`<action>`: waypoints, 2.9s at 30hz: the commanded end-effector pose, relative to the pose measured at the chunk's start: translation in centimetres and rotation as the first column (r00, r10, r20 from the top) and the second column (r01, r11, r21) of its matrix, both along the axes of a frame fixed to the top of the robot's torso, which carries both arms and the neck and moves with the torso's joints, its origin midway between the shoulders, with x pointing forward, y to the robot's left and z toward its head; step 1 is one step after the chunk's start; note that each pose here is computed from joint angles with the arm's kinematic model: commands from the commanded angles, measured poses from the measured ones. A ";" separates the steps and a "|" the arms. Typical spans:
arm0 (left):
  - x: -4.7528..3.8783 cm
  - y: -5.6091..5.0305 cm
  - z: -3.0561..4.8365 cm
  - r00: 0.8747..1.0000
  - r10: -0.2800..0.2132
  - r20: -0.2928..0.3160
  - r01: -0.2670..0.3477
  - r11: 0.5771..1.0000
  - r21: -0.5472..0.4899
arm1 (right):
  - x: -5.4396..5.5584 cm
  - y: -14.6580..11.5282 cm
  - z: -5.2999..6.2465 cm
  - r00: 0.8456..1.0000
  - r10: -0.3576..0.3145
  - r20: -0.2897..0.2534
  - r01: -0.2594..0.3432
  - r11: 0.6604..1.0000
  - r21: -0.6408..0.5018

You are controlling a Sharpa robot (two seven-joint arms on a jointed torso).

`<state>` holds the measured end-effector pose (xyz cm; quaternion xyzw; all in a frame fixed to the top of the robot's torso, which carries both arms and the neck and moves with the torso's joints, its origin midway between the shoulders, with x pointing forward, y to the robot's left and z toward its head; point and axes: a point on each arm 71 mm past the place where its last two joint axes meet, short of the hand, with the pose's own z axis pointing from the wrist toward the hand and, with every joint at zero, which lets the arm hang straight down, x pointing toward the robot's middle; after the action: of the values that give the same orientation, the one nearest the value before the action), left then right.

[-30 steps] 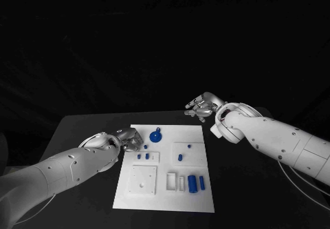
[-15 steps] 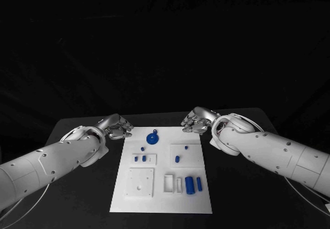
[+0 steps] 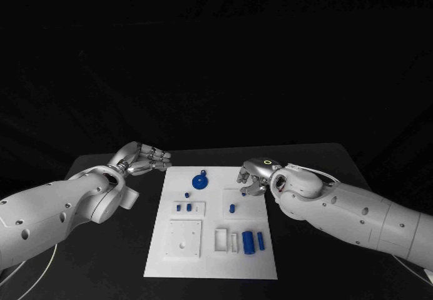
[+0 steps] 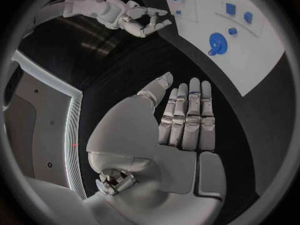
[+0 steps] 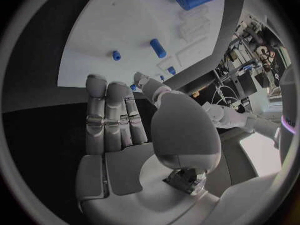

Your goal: Assemble the parts on the task board

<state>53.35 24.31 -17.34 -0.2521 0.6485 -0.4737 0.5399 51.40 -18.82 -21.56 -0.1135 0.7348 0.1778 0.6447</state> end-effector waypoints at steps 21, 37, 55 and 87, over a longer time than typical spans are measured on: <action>-2.76 -1.5 0.95 0.990 -0.123 -0.069 0.106 0.973 -0.205 | -0.1 1.2 -3.6 0.999 -0.030 0.035 0.036 0.981 -0.189; -2.71 -1.7 0.93 0.990 -0.123 -0.073 0.105 0.972 -0.211 | 0.2 1.3 -5.1 0.999 -0.038 0.003 0.038 0.979 -0.202; -2.64 -1.7 0.89 0.990 -0.120 -0.079 0.100 0.972 -0.213 | 0.3 1.5 -5.5 0.999 -0.037 0.014 0.039 0.976 -0.214; -2.01 -0.6 0.66 0.992 -0.093 -0.090 0.072 0.975 -0.209 | -0.3 1.6 -1.9 0.992 -0.034 0.118 0.040 0.998 -0.051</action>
<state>51.30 23.81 -16.80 -0.3029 0.6339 -0.5399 0.4636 51.22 -17.38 -23.75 -0.1356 0.7027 0.1235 0.6874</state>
